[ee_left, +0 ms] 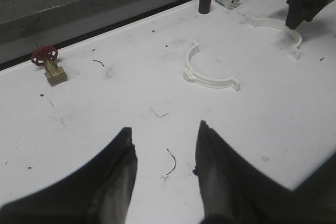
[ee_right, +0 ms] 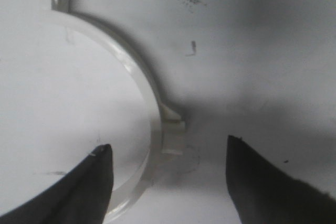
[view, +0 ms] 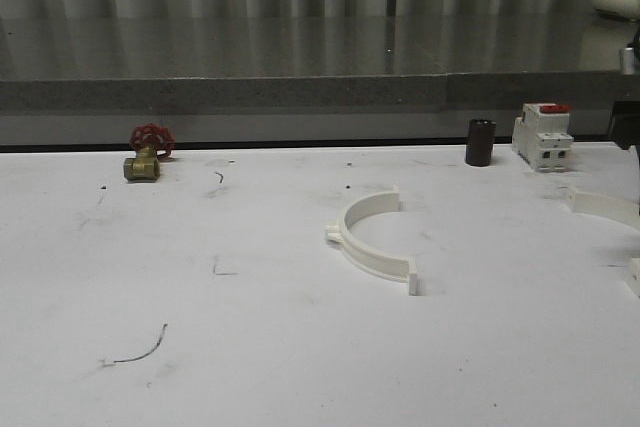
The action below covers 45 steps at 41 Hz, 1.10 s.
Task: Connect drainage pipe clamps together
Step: 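Lower the right gripper and grasp the other white clamp half at its tab, then lift the clamp half and carry it toward the placed half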
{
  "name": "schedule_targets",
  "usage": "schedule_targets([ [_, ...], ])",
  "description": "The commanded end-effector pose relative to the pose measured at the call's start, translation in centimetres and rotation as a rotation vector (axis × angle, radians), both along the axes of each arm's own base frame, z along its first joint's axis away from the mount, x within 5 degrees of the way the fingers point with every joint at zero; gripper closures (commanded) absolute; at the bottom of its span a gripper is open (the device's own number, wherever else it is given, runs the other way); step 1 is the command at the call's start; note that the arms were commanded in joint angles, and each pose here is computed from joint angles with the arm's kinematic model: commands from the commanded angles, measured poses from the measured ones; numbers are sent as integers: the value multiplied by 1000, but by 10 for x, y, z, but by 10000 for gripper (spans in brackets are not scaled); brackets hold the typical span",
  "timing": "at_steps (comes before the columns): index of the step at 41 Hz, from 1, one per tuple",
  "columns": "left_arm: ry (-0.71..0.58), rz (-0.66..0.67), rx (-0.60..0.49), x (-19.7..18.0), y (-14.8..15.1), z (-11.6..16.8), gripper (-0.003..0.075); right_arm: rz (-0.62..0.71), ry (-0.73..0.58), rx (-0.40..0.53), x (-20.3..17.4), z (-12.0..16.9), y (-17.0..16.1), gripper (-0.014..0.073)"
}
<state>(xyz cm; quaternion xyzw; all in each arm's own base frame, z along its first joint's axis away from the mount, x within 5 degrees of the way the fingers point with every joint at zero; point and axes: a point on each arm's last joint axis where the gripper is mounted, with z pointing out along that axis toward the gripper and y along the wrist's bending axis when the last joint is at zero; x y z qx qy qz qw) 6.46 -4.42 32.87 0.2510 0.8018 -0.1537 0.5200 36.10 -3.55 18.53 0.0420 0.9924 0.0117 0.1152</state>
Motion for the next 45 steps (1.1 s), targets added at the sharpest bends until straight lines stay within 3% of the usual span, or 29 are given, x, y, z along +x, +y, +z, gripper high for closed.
schedule_targets([
  [1,-73,15,-65,3,-1,14,447,10,-75,-16,6,16,-1,102],
  [7,-73,15,-65,3,-1,14,447,10,-66,-15,8,9,-2,119],
  [12,-73,15,-65,3,-1,14,447,10,-66,-15,9,8,-2,300],
  [18,-73,15,-65,3,-1,14,447,10,-64,-15,9,7,-2,412],
  [32,-73,15,-65,3,-1,14,447,11,-25,1,5,7,1,419],
  [45,-73,15,-65,3,-1,14,447,-37,-68,101,11,24,41,419],
])
